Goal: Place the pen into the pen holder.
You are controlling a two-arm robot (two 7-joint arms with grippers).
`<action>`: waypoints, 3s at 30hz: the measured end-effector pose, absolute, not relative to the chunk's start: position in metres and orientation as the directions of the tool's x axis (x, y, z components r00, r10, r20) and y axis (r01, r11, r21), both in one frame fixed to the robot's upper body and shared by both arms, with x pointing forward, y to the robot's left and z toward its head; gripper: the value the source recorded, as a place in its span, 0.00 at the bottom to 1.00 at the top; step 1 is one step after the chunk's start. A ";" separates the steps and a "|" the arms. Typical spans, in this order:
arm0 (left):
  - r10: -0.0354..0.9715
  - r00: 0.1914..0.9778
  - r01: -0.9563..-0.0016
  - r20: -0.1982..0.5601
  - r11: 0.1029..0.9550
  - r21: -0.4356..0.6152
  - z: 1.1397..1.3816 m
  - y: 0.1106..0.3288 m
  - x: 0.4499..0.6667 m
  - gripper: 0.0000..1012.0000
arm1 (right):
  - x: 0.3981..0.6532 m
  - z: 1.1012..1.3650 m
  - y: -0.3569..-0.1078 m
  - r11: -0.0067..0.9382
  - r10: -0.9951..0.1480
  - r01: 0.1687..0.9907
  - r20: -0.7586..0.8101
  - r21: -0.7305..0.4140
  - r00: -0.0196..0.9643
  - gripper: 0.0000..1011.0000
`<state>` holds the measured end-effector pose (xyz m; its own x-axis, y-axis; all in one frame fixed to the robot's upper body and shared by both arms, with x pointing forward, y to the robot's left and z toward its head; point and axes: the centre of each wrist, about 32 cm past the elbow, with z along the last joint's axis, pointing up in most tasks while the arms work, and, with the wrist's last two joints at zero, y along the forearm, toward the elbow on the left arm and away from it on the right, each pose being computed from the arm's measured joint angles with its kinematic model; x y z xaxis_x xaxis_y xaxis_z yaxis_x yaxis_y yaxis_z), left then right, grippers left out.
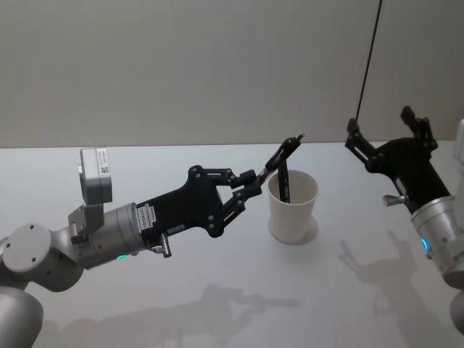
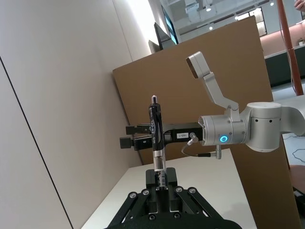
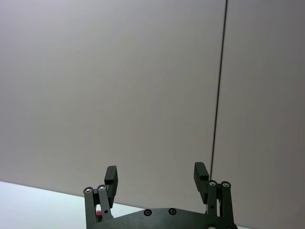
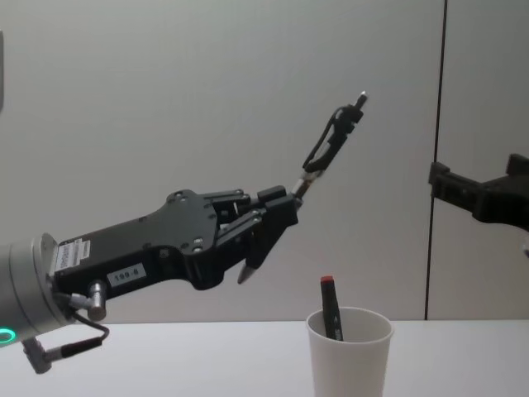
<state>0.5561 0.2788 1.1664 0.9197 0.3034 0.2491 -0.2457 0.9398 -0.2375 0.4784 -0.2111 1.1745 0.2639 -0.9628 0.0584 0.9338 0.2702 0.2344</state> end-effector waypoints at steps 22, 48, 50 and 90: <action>0.298 0.921 -0.241 0.251 0.942 -0.235 1.167 0.279 0.557 0.14 | 0.474 1.176 -0.235 0.561 -0.824 0.787 0.083 0.255 0.561 0.99; 0.297 0.921 -0.240 0.251 0.942 -0.235 1.167 0.279 0.557 0.14 | 0.473 1.174 -0.272 0.791 -0.588 0.540 0.110 0.289 0.802 0.99; 0.297 0.921 -0.240 0.251 0.942 -0.235 1.167 0.279 0.557 0.14 | 0.474 1.174 -0.272 0.796 -0.575 0.528 0.099 0.297 0.812 0.99; 0.298 0.921 -0.240 0.251 0.942 -0.235 1.167 0.279 0.557 0.14 | 0.499 1.178 -0.236 0.841 -0.452 0.425 0.002 0.336 0.892 0.99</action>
